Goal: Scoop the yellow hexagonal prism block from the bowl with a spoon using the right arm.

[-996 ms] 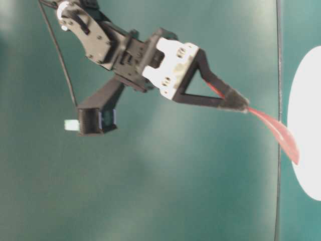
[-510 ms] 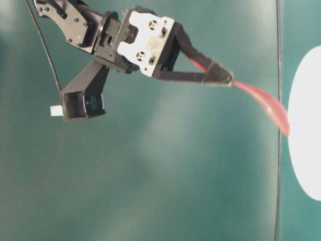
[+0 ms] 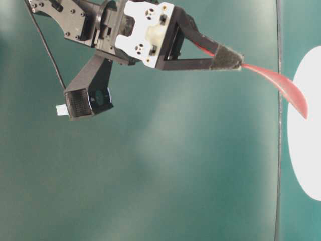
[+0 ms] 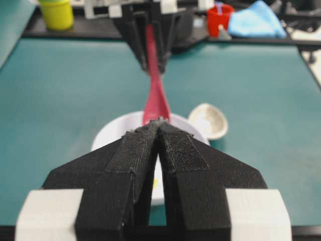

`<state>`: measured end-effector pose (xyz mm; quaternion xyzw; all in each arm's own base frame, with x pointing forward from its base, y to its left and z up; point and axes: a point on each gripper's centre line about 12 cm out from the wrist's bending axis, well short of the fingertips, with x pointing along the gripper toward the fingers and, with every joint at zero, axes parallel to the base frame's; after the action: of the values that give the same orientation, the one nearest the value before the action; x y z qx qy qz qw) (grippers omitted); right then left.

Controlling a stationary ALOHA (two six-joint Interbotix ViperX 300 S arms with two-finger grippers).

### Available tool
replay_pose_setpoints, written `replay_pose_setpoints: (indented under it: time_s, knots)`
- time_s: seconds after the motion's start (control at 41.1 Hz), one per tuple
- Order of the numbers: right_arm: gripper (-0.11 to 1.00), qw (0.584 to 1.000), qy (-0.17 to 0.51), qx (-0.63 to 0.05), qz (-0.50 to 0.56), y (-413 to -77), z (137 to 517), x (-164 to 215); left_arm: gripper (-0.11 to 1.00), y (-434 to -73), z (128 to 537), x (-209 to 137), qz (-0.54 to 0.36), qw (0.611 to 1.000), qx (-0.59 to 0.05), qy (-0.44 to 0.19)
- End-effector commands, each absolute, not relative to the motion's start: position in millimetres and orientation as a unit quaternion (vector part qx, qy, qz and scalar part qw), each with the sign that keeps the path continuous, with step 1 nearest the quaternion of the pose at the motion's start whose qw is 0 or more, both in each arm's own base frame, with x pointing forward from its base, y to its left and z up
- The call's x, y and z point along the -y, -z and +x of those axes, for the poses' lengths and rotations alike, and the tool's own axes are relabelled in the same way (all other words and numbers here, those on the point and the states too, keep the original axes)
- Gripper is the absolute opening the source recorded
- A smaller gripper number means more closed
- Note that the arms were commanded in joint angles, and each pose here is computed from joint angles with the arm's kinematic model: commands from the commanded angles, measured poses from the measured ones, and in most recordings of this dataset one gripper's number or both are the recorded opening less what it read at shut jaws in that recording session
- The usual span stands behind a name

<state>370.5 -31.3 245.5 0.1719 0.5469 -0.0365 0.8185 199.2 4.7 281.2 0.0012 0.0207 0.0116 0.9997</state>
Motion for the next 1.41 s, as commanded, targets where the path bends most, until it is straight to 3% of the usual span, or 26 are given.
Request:
replay_pose_setpoints:
  time_s: [0.0, 0.632, 1.069, 1.385]
  knots:
    - [0.25, 0.826, 0.038, -0.533, 0.179, -260, 368, 28, 0.04, -292, 202, -5, 0.003, 1.000, -0.008, -0.011]
    - [0.24, 0.801, 0.047, -0.562, 0.202, -248, 362, 24, 0.04, -292, 202, -5, 0.004, 1.000, -0.008, -0.011]
    - [0.25, 0.781, 0.050, -0.588, 0.205, -222, 372, 22, 0.04, -292, 202, -5, 0.005, 1.000, -0.009, -0.011]
    - [0.24, 0.790, 0.051, -0.576, 0.202, -211, 384, 21, 0.04, -292, 202, -5, 0.005, 1.000, -0.009, -0.011]
